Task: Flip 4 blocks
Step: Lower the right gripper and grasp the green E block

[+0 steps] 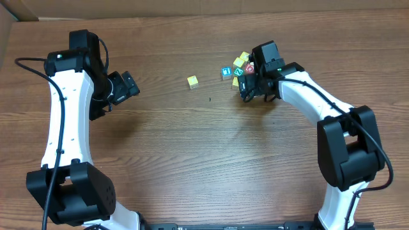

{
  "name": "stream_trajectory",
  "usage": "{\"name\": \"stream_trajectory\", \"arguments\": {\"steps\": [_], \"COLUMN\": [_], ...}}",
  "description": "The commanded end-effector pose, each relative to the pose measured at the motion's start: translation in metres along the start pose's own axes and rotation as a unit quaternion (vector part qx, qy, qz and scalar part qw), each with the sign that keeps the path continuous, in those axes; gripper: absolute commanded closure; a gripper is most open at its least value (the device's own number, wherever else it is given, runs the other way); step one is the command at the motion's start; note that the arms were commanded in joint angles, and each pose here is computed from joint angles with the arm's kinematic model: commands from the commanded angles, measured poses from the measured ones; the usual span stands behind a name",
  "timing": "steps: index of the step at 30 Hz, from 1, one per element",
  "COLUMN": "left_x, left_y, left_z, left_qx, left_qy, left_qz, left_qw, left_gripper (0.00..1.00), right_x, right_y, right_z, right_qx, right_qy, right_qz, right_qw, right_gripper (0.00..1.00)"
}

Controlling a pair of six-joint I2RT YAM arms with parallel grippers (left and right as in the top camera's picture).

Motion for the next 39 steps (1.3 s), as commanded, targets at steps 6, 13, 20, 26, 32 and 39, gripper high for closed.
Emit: {"name": "stream_trajectory", "arguments": {"steps": [6,13,20,26,32,39], "left_x": [-0.001,-0.001,-0.001,-0.001,-0.001,-0.001], "left_y": [0.004,0.004,0.004,0.004,0.004,0.004], "left_z": [-0.004,-0.004,-0.004,-0.004,-0.004,-0.003], "left_qx": [-0.008,-0.008,-0.008,-0.008,-0.008,-0.008], "left_qy": [0.001,0.001,0.001,0.001,0.001,0.001], "left_qz": [-0.005,-0.005,-0.005,-0.005,-0.005,-0.005], "left_qw": [1.000,1.000,1.000,1.000,1.000,1.000], "left_gripper": [0.00,0.00,0.00,0.00,0.00,0.00], "right_x": [-0.002,-0.005,-0.005,-0.005,-0.006,0.003], "right_y": [-0.006,-0.008,-0.015,-0.016,-0.020,-0.018], "right_z": [0.014,0.024,0.024,0.024,0.017,-0.021], "right_qx": [0.008,0.010,0.026,0.027,0.040,0.041], "right_qy": [-0.015,-0.022,-0.023,-0.024,-0.025,0.006], "right_qz": [-0.001,-0.001,-0.002,-0.002,-0.002,0.003], "right_qw": [1.000,1.000,0.999,0.999,0.999,0.999], "right_gripper": [0.51,0.53,0.55,0.67,0.70,0.72]}}
Point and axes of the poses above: each gripper's point midway between its finger pads, its own z axis out along the fingers, its own x axis along the line the jaws close on, y = z × x, the point moved 3 cm from there along -z, back along the fingers, and after that the axes turned 3 degrees about -z, right-handed, at the moved point
